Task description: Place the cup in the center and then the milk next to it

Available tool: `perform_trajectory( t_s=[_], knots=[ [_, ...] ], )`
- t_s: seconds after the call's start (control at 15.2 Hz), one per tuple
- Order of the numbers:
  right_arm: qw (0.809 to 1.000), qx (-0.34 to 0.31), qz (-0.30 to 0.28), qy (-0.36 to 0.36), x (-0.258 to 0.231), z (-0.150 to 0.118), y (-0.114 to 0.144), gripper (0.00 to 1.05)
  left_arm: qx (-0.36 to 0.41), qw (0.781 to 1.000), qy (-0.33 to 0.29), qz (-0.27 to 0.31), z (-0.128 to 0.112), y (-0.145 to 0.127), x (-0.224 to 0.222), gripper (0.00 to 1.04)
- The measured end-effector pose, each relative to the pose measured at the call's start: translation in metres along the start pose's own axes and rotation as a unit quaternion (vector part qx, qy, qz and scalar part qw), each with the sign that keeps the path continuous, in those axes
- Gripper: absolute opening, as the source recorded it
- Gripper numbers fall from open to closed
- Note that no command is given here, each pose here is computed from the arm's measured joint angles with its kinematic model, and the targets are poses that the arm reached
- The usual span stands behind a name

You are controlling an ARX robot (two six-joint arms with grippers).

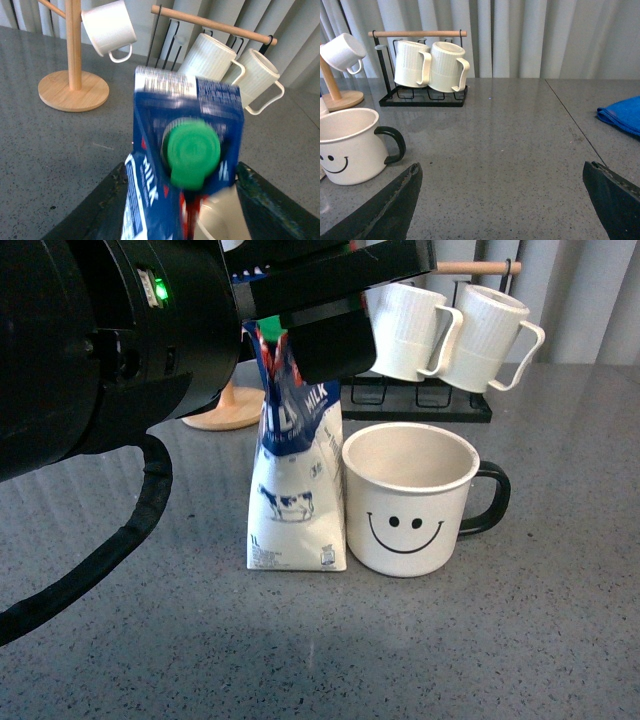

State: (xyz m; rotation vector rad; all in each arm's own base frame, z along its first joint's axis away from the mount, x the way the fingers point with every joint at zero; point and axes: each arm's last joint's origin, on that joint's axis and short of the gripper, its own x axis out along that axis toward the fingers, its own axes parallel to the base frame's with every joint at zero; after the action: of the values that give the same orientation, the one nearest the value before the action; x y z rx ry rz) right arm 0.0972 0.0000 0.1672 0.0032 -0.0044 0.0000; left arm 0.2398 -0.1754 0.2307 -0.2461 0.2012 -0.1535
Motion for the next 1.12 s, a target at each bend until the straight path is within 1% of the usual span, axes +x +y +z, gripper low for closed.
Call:
perform_trajectory(
  t_s=[0.07,0.13,0.2,0.26,0.39,0.53,0.59,0.66,0.79,0.85,0.92,0.98,1.05,1.12],
  knots=[
    [1.000,0.000,0.000,0.000,0.000,0.000,0.000,0.98,-0.002,1.000,-0.003,-0.001,0.002,0.000,-0.001,0.81],
    [1.000,0.000,0.000,0.000,0.000,0.000,0.000,0.98,-0.002,1.000,-0.004,-0.001,0.002,0.001,-0.003,0.94],
    [1.000,0.000,0.000,0.000,0.000,0.000,0.000,0.98,-0.002,1.000,-0.005,-0.001,0.003,0.002,-0.004,1.00],
    [1.000,0.000,0.000,0.000,0.000,0.000,0.000,0.98,-0.004,1.000,-0.009,-0.004,0.006,0.003,-0.006,0.97],
    [1.000,0.000,0.000,0.000,0.000,0.000,0.000,0.98,-0.003,1.000,-0.016,-0.012,0.009,0.003,-0.008,0.98],
    [1.000,0.000,0.000,0.000,0.000,0.000,0.000,0.98,0.007,0.999,-0.036,-0.035,0.018,0.003,-0.013,0.98],
    [1.000,0.000,0.000,0.000,0.000,0.000,0.000,0.98,0.011,0.998,-0.048,-0.036,0.023,0.005,-0.014,0.98],
    [1.000,0.000,0.000,0.000,0.000,0.000,0.000,0.98,0.017,0.997,-0.058,-0.038,0.028,0.008,-0.017,0.98],
    [1.000,0.000,0.000,0.000,0.000,0.000,0.000,0.98,0.024,0.994,-0.104,-0.035,0.052,0.020,-0.027,0.98],
    [1.000,0.000,0.000,0.000,0.000,0.000,0.000,0.98,0.037,0.993,-0.113,-0.014,0.059,0.022,-0.034,0.94],
    [1.000,0.000,0.000,0.000,0.000,0.000,0.000,0.98,0.067,0.990,-0.116,0.041,0.053,0.038,-0.042,0.82],
    [1.000,0.000,0.000,0.000,0.000,0.000,0.000,0.98,0.094,0.988,-0.103,0.069,0.037,0.061,-0.050,0.69],
    [1.000,0.000,0.000,0.000,0.000,0.000,0.000,0.98,0.107,0.986,-0.093,0.084,0.024,0.082,-0.058,0.56],
    [1.000,0.000,0.000,0.000,0.000,0.000,0.000,0.98,0.112,0.986,-0.095,0.084,0.017,0.094,-0.066,0.45]
  ],
)
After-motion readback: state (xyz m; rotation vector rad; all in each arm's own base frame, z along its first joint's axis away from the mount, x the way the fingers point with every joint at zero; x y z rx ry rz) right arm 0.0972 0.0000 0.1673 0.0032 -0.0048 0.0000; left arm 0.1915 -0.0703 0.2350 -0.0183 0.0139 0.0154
